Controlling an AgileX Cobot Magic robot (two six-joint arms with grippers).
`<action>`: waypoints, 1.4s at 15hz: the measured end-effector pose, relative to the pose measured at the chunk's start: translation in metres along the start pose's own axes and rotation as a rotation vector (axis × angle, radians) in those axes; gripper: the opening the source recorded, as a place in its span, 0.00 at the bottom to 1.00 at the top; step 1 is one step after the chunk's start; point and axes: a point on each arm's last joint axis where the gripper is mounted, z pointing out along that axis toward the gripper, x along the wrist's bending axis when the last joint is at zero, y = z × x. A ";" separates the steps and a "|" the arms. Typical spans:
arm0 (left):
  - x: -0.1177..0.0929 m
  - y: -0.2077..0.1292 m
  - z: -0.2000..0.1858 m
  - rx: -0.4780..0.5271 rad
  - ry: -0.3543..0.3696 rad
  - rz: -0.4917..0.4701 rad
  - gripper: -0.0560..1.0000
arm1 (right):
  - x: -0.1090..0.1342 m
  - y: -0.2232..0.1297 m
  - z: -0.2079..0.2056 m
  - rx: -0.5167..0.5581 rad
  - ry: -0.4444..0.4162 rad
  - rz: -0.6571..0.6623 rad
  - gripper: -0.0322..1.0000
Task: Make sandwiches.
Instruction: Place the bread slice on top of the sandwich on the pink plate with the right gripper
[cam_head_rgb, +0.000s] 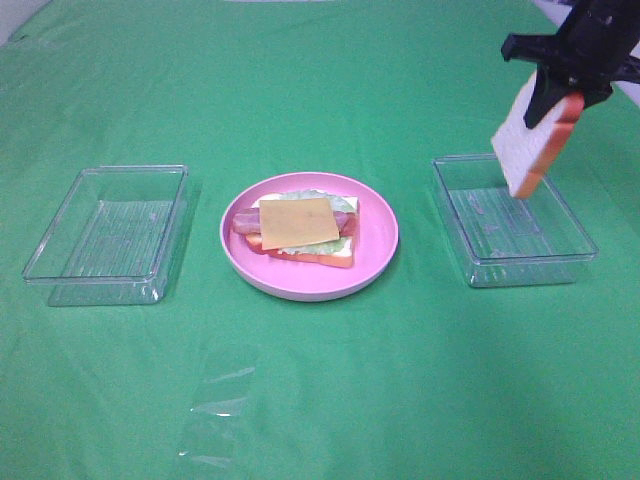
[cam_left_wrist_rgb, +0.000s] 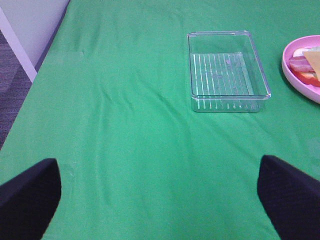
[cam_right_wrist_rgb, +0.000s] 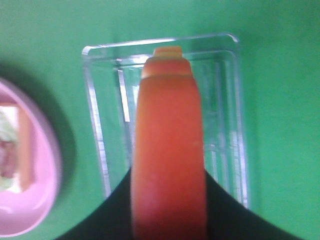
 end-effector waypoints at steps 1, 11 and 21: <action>0.000 0.000 0.000 0.000 0.000 0.000 0.99 | 0.029 -0.002 -0.020 -0.065 0.099 -0.047 0.25; 0.000 0.000 0.000 0.000 0.000 0.000 0.99 | 0.206 -0.043 0.041 -0.034 0.296 -0.336 0.25; 0.000 0.000 0.000 0.000 0.000 0.000 0.99 | 0.219 -0.056 0.113 0.101 0.270 -0.344 0.25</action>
